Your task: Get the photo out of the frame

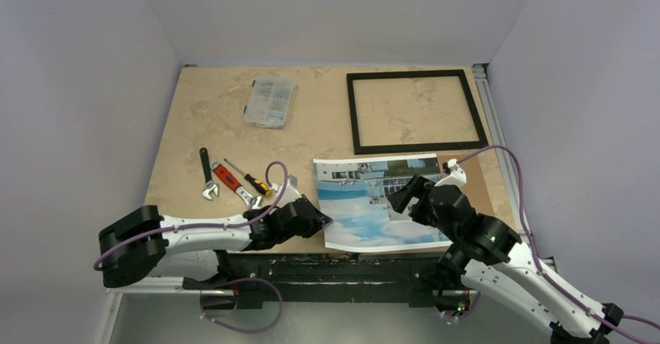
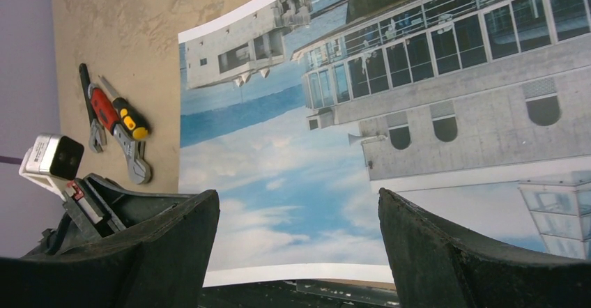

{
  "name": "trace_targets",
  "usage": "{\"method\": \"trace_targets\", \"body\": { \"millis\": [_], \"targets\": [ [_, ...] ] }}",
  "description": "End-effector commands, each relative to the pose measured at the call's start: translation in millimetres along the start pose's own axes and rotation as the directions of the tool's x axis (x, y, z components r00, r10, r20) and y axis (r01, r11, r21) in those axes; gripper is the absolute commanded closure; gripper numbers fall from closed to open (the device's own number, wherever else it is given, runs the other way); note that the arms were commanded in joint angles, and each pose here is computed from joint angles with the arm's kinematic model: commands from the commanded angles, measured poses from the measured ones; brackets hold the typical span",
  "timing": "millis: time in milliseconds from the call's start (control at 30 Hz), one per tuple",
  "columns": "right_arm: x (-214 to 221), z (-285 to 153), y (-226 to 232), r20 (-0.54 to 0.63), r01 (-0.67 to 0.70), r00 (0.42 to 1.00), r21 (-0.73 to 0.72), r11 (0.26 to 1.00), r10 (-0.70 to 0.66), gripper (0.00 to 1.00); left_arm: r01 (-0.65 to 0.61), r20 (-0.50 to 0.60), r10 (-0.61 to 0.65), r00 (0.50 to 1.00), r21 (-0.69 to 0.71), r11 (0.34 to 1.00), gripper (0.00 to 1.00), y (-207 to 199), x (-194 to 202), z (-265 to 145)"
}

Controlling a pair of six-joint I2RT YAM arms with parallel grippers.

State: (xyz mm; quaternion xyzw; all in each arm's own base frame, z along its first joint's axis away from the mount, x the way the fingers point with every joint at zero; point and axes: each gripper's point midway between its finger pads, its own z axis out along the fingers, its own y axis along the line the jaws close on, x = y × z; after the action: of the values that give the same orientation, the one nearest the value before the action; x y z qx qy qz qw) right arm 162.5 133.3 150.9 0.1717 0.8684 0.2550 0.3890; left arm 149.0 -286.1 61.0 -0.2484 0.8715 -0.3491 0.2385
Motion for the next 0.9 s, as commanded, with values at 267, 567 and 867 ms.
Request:
{"method": "trace_targets", "body": {
  "millis": [267, 567, 867],
  "targets": [
    [-3, -1, 1, 0.017, -0.004, 1.0, -0.012, 1.0, 0.004, 0.18, -0.034, -0.112, 0.052, 0.992, 0.157, 0.987, 1.0, -66, 35, 21],
    [-2, -1, 0, 0.014, -0.002, 1.0, -0.002, 1.0, 0.002, 0.18, -0.05, -0.168, 0.078, 0.983, 0.169, 0.984, 1.0, -82, 54, 38],
    [-3, -1, -2, 0.016, 0.001, 1.0, 0.007, 1.0, -0.001, 0.18, -0.105, -0.226, 0.148, 0.963, 0.195, 0.975, 1.0, -90, 73, 49]
  ]
}}
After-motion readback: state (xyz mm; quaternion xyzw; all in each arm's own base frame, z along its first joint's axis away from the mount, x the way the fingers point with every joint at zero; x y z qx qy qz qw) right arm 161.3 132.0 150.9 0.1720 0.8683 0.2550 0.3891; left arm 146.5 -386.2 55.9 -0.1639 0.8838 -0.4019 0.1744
